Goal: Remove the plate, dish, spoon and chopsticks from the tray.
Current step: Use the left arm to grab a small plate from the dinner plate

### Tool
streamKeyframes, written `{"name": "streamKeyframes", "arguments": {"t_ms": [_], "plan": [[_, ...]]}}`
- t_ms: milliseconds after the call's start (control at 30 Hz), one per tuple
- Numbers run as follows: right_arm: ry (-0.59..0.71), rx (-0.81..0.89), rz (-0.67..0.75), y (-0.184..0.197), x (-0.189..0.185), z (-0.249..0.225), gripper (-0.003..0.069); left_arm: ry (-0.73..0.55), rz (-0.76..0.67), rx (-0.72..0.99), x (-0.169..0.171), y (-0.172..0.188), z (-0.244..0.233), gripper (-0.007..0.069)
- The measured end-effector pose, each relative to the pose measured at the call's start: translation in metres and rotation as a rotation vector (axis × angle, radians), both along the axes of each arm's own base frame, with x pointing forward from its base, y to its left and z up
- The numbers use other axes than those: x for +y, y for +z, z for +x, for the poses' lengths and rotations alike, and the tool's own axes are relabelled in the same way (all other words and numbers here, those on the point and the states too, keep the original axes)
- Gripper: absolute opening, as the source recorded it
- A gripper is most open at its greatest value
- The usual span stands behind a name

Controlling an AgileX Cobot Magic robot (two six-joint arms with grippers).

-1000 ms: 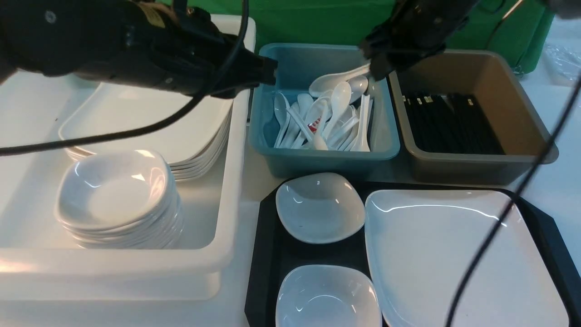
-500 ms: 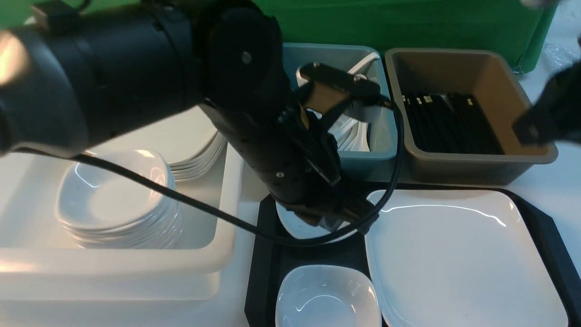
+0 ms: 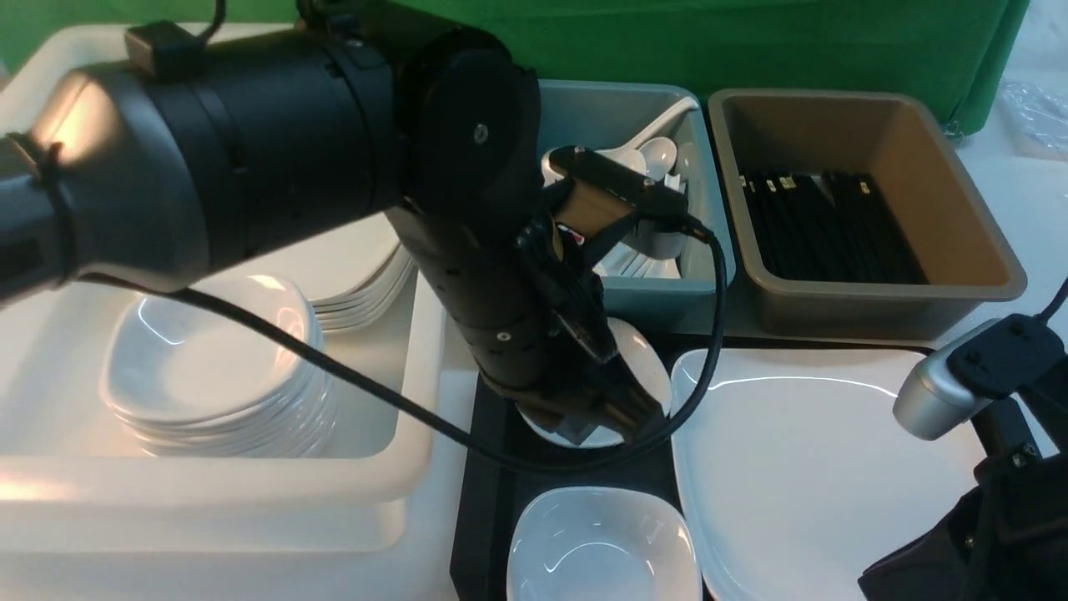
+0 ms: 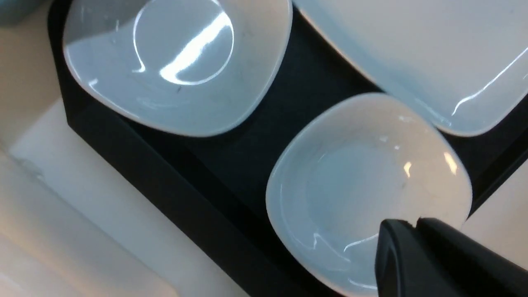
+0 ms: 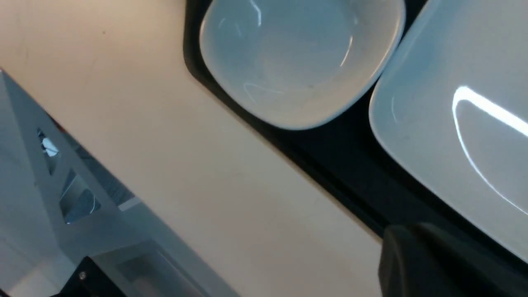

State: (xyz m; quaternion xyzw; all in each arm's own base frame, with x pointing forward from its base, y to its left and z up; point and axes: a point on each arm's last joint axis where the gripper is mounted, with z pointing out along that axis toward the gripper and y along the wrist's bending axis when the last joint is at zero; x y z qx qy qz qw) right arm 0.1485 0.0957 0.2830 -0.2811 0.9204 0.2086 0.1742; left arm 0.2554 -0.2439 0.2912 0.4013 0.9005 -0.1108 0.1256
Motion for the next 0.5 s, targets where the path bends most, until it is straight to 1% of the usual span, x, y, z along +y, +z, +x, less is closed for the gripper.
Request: {"name": "streamKeyframes", "arguments": {"t_ms": [100, 200, 333, 500], "plan": [[0.001, -0.001, 0.009, 0.001, 0.001, 0.0, 0.0043, -0.056, 0.078, 0.078, -0.003, -0.019, 0.002, 0.0013], [0.002, -0.002, 0.009, 0.001, 0.001, 0.0, 0.0047, -0.08, 0.134, 0.136, -0.006, -0.036, 0.007, 0.0013], [0.001, 0.003, 0.007, -0.002, 0.0, -0.001, 0.005, -0.085, 0.128, 0.177, -0.009, -0.048, 0.02, 0.0013], [0.0, 0.004, 0.005, -0.004, 0.0, -0.001, 0.0055, -0.072, 0.12, 0.182, -0.009, -0.061, 0.04, 0.0013]]}}
